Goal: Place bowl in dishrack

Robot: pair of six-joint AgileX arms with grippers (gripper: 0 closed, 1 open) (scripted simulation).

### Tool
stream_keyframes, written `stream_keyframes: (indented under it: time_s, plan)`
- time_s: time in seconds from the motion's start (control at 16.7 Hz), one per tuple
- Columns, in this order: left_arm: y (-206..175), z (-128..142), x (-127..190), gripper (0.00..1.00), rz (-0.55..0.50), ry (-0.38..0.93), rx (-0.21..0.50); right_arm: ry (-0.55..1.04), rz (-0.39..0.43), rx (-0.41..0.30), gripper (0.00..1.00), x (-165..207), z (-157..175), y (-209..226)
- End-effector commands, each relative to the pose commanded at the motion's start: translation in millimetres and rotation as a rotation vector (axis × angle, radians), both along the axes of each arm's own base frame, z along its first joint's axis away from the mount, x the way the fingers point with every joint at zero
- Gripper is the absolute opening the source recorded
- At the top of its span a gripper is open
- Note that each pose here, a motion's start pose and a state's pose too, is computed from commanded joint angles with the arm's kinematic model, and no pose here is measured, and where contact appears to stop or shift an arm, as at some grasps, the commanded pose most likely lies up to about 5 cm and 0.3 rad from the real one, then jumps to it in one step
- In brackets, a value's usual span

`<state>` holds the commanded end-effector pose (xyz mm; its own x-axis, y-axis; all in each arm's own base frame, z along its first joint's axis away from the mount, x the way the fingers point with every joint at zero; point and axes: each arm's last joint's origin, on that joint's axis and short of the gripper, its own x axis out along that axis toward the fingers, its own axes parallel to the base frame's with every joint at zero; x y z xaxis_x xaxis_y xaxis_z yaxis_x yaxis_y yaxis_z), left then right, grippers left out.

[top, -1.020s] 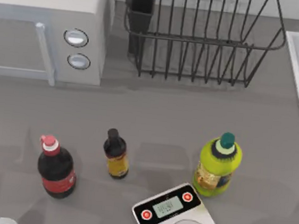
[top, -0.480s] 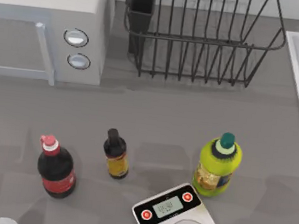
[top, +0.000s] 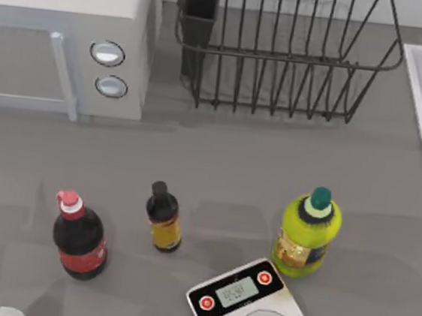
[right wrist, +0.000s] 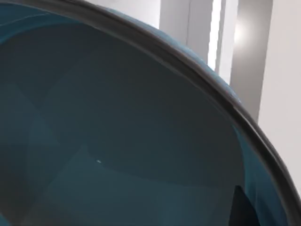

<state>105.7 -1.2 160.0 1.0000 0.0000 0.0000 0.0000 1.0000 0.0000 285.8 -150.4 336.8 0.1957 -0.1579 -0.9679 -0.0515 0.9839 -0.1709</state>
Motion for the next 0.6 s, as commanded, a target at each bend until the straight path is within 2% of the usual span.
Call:
stream_keyframes:
  time_s: [0.18, 0.36, 0.48, 0.6]
  plan:
    - [0, 0, 0, 1.0, 0.0, 0.0, 0.0, -0.126, 0.093, -0.169, 0.0, 35, 5, 56]
    - [0, 0, 0, 1.0, 0.0, 0.0, 0.0, -0.342, 0.19, -0.305, 0.0, 60, 13, 141]
    - [0, 0, 0, 1.0, 0.0, 0.0, 0.0, -0.536, 0.239, -0.344, 0.0, 60, 20, 208]
    - [0, 0, 0, 1.0, 0.0, 0.0, 0.0, -0.751, 0.262, -0.324, 0.0, 44, 31, 274]
